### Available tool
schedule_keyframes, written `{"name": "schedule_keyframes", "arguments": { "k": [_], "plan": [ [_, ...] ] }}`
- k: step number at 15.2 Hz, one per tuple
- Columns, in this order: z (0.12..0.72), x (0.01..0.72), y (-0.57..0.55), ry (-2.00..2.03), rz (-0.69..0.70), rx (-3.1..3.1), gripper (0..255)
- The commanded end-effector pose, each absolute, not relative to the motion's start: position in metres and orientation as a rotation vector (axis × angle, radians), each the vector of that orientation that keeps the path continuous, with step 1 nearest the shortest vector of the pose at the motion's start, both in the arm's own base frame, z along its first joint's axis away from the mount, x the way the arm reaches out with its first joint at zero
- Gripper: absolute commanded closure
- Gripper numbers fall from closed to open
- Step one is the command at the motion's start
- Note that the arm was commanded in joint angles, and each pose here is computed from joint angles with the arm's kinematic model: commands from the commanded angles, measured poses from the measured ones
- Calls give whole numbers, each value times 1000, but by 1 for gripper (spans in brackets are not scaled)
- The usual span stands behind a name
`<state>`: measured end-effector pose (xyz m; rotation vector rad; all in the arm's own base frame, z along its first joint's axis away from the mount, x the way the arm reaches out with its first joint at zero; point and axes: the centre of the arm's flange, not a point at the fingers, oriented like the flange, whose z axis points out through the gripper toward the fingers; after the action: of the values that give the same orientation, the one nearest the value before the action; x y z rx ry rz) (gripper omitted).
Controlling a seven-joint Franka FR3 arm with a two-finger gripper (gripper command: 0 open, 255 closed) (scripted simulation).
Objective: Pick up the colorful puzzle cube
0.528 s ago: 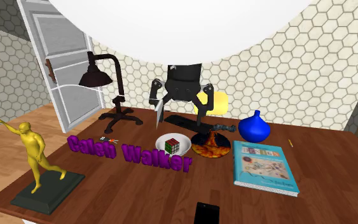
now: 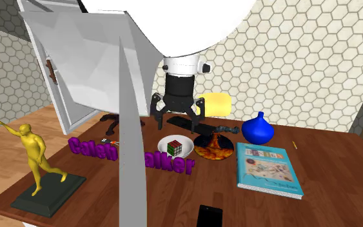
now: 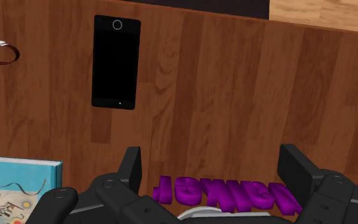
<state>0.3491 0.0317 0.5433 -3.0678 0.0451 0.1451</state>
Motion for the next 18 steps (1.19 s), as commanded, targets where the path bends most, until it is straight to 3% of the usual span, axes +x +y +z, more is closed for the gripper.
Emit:
{"name": "schedule_keyframes", "arguments": {
  "k": [1, 18],
  "plan": [
    [525, 368, 35, 66, 137, -3068, 0],
    [376, 525, 75, 233, 93, -3065, 0]
  ]
}}
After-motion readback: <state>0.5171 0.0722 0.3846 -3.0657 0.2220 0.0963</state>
